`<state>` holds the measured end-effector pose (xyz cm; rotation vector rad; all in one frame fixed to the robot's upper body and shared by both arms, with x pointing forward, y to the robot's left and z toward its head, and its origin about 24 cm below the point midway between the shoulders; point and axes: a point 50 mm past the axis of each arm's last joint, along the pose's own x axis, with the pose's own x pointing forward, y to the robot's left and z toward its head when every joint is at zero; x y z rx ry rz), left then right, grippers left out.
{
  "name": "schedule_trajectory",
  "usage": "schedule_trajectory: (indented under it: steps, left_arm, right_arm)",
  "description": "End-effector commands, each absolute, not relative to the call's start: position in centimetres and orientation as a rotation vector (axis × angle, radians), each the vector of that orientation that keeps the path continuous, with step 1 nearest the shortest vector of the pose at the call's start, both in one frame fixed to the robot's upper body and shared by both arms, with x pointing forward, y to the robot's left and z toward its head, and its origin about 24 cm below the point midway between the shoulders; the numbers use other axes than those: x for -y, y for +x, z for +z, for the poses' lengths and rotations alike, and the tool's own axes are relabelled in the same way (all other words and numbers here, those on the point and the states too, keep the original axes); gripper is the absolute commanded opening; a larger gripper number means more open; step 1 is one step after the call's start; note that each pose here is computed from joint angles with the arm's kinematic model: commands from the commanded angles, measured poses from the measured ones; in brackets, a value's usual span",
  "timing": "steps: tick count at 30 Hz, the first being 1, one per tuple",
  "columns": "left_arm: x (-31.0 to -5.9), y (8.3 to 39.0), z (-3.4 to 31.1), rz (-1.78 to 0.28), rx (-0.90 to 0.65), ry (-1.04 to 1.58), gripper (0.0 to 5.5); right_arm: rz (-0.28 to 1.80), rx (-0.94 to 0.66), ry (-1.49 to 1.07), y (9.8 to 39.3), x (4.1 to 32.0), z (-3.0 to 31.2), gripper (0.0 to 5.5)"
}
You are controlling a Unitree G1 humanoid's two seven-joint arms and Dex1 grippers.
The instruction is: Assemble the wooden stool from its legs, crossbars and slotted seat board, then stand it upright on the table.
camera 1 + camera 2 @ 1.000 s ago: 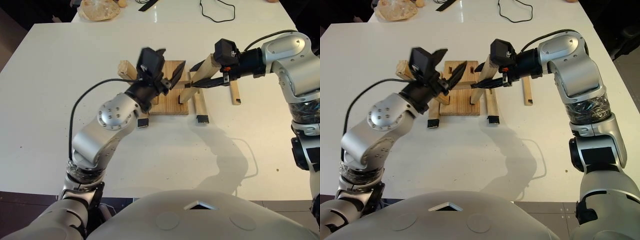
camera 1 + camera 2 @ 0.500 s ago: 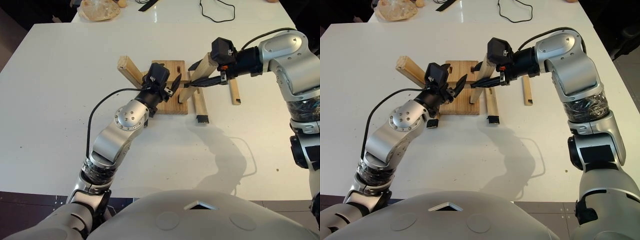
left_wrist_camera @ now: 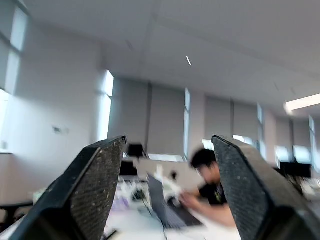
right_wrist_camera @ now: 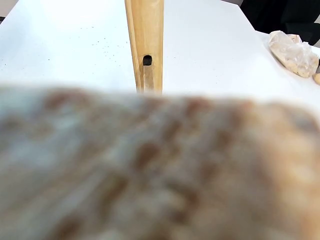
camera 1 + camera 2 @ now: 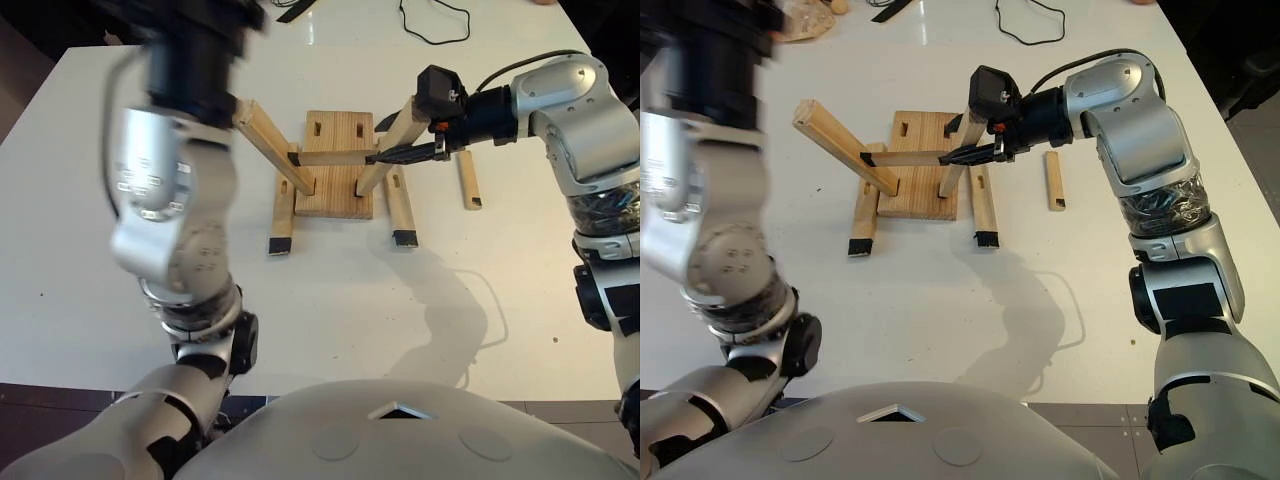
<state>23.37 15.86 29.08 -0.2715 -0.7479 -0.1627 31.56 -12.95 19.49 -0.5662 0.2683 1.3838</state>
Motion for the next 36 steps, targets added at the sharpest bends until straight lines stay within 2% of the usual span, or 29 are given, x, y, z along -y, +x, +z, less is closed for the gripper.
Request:
schedule_trajectory:
  steps: [1,3,5,7,8,12,13,15,18,22,25,27,32,33,36]
  left_arm:
    - [-22.5,22.3,28.9,0.063,0.721,-0.315,3.17]
    - [-24.1,22.8,26.0,0.099,0.55,-0.237,3.17]
    - [-24.2,23.5,21.6,0.062,0.306,-0.181,3.17]
    - [-22.2,23.8,17.2,-0.072,0.104,-0.168,2.92]
    - [-20.7,23.8,16.0,-0.148,0.063,-0.196,2.75]
    - [-12.2,23.5,16.4,-0.562,0.112,-0.332,2.18]
    - [-10.6,23.0,16.9,-0.655,0.143,-0.343,2.04]
    - [-9.0,21.9,17.7,-0.765,0.215,-0.355,1.72]
    - [-10.0,21.4,17.8,-0.759,0.254,-0.338,1.17]
    - [-14.5,22.9,15.7,-0.515,0.168,-0.231,0.8]
    - [-17.8,23.5,15.2,-0.353,0.154,-0.221,0.3]
    - [-18.3,23.3,15.4,-0.349,0.165,-0.22,0.01]
    - [-18.1,23.0,14.8,-0.383,0.143,-0.216,0.0]
    - [-18.2,23.0,14.4,-0.38,0.127,-0.215,0.0]
    - [-18.7,23.0,13.4,-0.356,0.084,-0.21,0.0]
  right_arm:
    - [1.36,-0.319,-0.569,31.3,13.8,18.6,2.03]
    - [1.358,-0.322,-0.567,31.3,13.9,18.6,2.03]
    - [1.366,-0.322,-0.566,31.2,13.9,18.6,2.03]
    - [1.38,-0.322,-0.571,31.2,13.6,18.7,2.03]
    - [1.389,-0.321,-0.572,31.2,13.4,18.7,2.03]
    - [1.446,-0.295,-0.579,30.9,12.3,19.5,2.03]
    - [1.46,-0.289,-0.579,30.7,12.1,19.7,2.03]
    - [1.485,-0.283,-0.584,30.6,11.7,19.8,2.03]
    - [1.487,-0.288,-0.59,30.7,11.7,19.5,2.03]
    - [1.458,-0.301,-0.592,31.0,12.2,19.1,2.03]
    - [1.441,-0.305,-0.59,31.3,12.5,18.9,2.03]
    - [1.444,-0.294,-0.584,31.3,12.6,19.0,2.03]
    - [1.494,-0.19,-0.554,31.2,13.1,20.3,2.03]
    - [1.503,-0.165,-0.543,31.1,13.3,20.6,2.32]
    - [1.515,-0.105,-0.499,30.6,13.9,21.4,2.75]
